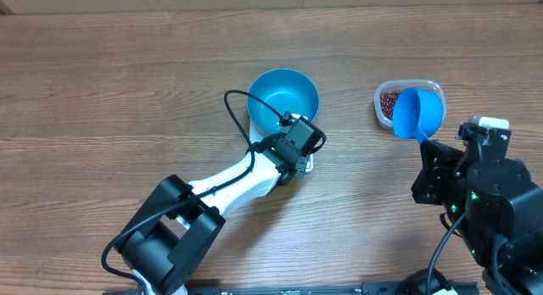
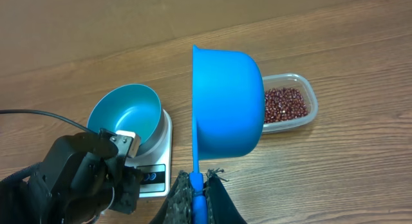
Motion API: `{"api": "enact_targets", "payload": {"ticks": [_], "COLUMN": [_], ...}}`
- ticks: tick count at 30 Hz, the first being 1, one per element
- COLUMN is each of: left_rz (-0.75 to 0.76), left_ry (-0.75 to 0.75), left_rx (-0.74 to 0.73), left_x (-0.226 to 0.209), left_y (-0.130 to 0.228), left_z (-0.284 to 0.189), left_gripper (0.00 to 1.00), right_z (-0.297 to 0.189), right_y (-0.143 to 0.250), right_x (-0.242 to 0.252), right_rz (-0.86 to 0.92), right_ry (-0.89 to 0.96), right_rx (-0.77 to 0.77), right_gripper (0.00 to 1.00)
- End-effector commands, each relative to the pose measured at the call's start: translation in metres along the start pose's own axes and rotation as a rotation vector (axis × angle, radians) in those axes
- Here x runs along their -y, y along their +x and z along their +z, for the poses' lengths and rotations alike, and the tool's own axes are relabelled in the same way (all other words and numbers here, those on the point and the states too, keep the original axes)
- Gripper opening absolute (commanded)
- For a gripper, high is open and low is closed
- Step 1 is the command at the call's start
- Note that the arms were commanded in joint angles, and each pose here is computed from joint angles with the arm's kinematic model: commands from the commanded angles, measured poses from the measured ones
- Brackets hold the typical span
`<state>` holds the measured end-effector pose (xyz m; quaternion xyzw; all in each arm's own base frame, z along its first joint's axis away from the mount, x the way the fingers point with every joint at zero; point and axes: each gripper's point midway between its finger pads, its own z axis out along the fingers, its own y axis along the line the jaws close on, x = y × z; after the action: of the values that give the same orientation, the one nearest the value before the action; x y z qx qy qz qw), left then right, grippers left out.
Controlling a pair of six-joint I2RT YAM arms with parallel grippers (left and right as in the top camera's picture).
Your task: Scoop item into bowl and weigh 150g on scale
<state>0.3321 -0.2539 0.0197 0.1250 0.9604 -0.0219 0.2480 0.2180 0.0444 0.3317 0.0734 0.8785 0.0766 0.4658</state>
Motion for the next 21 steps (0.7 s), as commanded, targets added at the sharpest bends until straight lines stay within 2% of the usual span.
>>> {"api": "enact_targets", "payload": {"ticks": [1, 15, 19, 21], "left_rz": [0.01, 0.017, 0.02, 0.012], "left_ry": [-0.021, -0.033, -0.027, -0.014], "left_rx": [-0.063, -0.089, -0.095, -0.065], "left_x": [-0.002, -0.005, -0.003, -0.001], "left_y": [0.021, 0.025, 0.015, -0.001], "left_z": [0.017, 0.014, -0.004, -0.024], "left_gripper": [0.04, 0.04, 0.04, 0.04], "right_z": [-0.006, -0.006, -0.006, -0.006], "right_y": [-0.01, -0.009, -0.009, -0.009], "right_x": [0.001, 0.002, 0.002, 0.002], "right_rz": [0.007, 0.006, 0.006, 0.006], "right_ry": [0.006, 0.007, 0.007, 0.007], "right_rx": [0.036, 0.033, 0.034, 0.033], "right_gripper": [0.04, 0.04, 0.04, 0.04]}}
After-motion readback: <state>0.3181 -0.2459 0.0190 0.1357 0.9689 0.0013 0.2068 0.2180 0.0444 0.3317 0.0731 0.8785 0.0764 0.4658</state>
